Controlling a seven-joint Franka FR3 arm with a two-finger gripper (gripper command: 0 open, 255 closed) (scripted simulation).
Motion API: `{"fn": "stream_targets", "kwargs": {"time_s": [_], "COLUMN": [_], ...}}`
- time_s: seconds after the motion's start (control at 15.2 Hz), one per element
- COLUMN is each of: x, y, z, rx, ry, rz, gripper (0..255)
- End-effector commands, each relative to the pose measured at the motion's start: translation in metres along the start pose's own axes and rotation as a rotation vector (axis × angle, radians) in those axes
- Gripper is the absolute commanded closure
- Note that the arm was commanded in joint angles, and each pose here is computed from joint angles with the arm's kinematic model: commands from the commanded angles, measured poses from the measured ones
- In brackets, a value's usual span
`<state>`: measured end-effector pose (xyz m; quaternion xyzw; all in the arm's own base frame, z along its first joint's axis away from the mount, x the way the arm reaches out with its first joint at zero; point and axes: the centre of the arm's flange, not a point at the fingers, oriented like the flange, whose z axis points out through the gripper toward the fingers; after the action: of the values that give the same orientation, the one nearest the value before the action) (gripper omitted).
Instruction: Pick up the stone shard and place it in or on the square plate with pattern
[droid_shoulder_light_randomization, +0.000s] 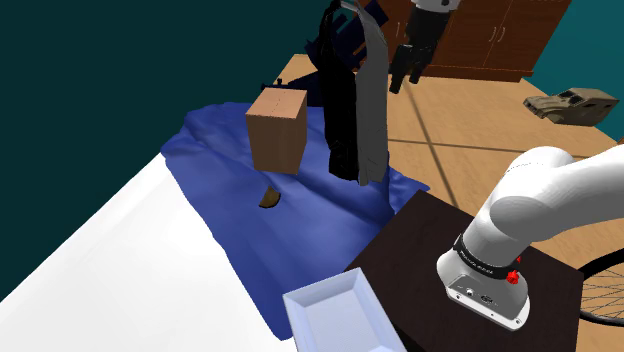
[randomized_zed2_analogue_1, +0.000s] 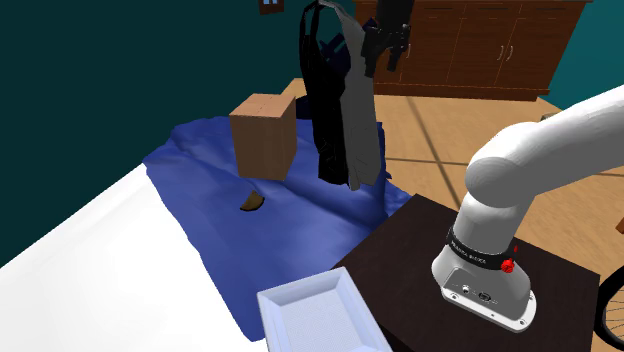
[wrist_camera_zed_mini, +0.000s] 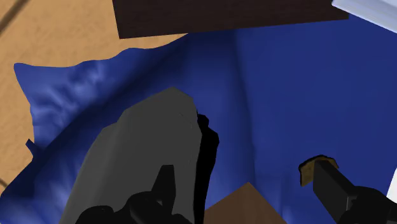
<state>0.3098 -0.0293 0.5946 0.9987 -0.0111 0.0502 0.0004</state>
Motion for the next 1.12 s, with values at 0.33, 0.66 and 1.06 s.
{"fn": "stream_targets", "kwargs": {"time_s": [0.33, 0.66, 1.06], "x": [0.024, 0.051, 0.087], "y": [-0.037, -0.071, -0.109], "z": [0.050, 0.100, 0.160], "rx": [0.006, 0.012, 0.019], "ry": [-0.019, -0.038, -0.061], "rz": [0.104, 0.208, 0.333], "gripper": [0, 0, 0]}}
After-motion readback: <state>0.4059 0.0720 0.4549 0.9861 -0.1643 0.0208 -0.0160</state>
